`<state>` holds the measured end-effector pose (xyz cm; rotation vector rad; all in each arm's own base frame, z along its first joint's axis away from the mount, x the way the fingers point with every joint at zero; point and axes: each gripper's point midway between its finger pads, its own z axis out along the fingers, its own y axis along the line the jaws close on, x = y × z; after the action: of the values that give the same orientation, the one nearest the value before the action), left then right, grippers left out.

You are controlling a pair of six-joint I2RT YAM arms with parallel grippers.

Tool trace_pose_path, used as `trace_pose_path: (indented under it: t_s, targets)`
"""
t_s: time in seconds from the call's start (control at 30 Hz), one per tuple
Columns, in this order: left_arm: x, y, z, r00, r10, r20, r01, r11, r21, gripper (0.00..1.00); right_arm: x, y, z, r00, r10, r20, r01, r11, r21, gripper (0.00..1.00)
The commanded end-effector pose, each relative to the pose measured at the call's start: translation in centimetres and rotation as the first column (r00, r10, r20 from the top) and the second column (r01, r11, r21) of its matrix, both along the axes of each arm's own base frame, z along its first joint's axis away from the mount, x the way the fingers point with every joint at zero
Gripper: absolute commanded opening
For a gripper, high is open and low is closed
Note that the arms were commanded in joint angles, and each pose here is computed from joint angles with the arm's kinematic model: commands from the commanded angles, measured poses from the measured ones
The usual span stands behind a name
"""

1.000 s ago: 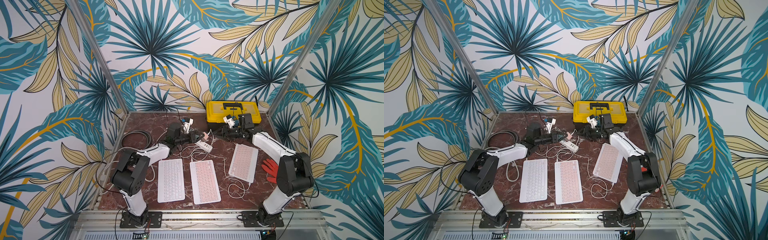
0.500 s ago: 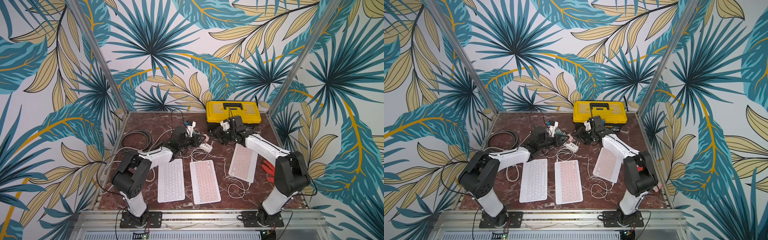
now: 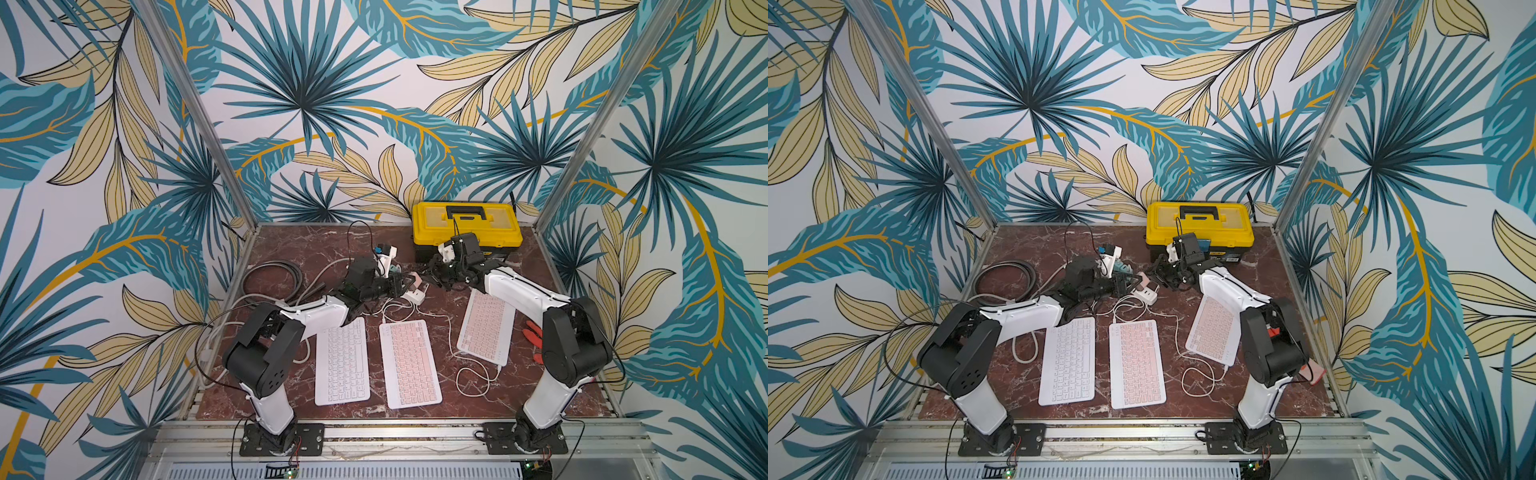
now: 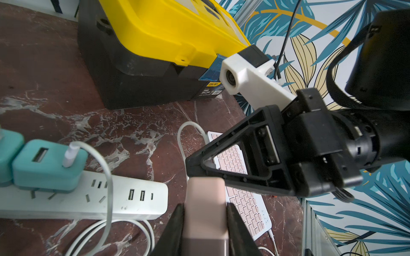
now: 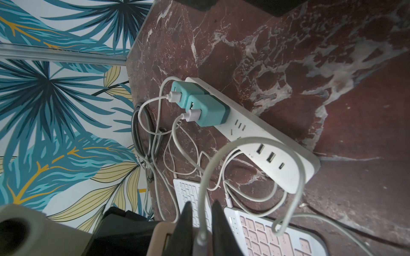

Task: Unplug the wireless keyboard
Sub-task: Remove the power cord from the plug.

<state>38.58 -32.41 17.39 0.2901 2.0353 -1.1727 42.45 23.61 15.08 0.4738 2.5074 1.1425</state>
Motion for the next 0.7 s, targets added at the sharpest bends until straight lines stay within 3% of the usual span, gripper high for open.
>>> trace_pose_path:
  t_s: [0.0, 0.2, 0.27, 0.37, 0.5, 0.67]
  targets:
    - [-0.1, -0.2, 0.6, 0.999, -0.001, 0.042, 0.001, 1.000, -0.001, 0.00, -0.3, -0.2, -1.4, 0.999, -0.002, -0.047, 0.000, 0.999, -0.044, 0.07]
    - [-0.2, -0.6, 0.3, 0.999, -0.019, 0.032, 0.019, 1.000, -0.005, 0.00, -0.4, -0.1, -1.3, 0.999, 0.000, -0.053, -0.002, 0.999, -0.032, 0.00]
    - [-0.4, -0.8, 0.2, 0.999, -0.037, 0.025, 0.037, 0.999, -0.009, 0.22, -0.5, -0.1, -1.2, 0.999, 0.004, -0.051, -0.005, 0.999, -0.034, 0.00]
    - [-0.5, -1.0, -0.2, 0.998, -0.065, 0.003, 0.065, 0.998, -0.022, 0.37, -0.6, -0.1, -0.9, 0.999, 0.009, -0.047, -0.011, 0.999, -0.035, 0.00]
    - [-0.7, -1.9, -1.4, 0.993, -0.108, -0.052, 0.106, 0.994, -0.040, 0.42, -0.6, -0.1, -0.9, 0.999, 0.015, -0.046, -0.016, 0.999, -0.035, 0.00]
    - [-0.8, -2.9, -1.6, 0.989, -0.140, -0.056, 0.137, 0.989, -0.046, 0.42, -0.7, 0.0, -1.3, 0.998, 0.015, -0.054, -0.018, 0.999, -0.038, 0.00]
